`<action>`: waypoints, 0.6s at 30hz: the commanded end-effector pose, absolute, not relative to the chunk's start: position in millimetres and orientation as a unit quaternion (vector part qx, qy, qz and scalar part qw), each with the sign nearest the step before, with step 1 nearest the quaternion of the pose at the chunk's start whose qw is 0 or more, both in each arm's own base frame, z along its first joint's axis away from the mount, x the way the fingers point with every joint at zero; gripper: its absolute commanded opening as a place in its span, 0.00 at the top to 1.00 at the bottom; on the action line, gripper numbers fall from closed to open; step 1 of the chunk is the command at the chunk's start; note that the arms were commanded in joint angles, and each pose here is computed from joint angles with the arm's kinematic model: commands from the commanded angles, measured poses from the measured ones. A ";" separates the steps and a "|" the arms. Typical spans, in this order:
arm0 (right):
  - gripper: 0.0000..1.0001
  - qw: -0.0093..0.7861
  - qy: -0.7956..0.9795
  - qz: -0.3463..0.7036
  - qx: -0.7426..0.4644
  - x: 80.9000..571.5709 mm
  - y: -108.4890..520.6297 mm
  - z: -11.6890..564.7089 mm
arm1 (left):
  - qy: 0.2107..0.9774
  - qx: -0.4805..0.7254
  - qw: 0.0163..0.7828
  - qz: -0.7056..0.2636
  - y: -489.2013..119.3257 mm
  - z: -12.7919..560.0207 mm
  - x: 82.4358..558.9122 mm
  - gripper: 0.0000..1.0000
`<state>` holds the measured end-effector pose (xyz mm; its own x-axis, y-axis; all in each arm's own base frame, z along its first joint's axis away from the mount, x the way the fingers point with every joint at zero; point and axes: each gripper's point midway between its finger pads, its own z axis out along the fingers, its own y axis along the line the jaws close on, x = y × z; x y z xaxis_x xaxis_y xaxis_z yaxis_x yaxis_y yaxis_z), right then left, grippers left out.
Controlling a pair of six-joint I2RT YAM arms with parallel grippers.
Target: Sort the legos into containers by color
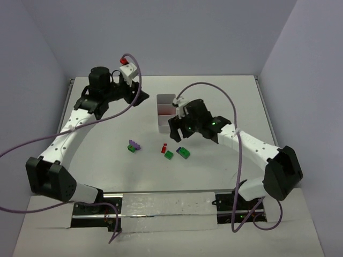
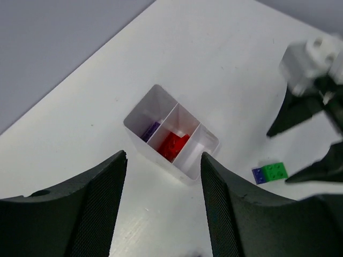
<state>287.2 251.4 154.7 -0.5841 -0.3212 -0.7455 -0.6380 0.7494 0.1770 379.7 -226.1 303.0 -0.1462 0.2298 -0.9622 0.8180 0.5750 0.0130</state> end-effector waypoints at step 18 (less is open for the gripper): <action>0.32 0.158 0.971 0.148 -0.098 256.9 329.0 55.2 | 0.731 0.210 0.600 -0.247 -162.7 320.9 334.2 0.28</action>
<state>251.8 313.4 47.9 -0.9118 -0.2097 -0.3530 -0.2976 0.9298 0.2165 332.1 -165.9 310.9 -0.2278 0.0476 -0.9725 0.6221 0.7755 -0.1078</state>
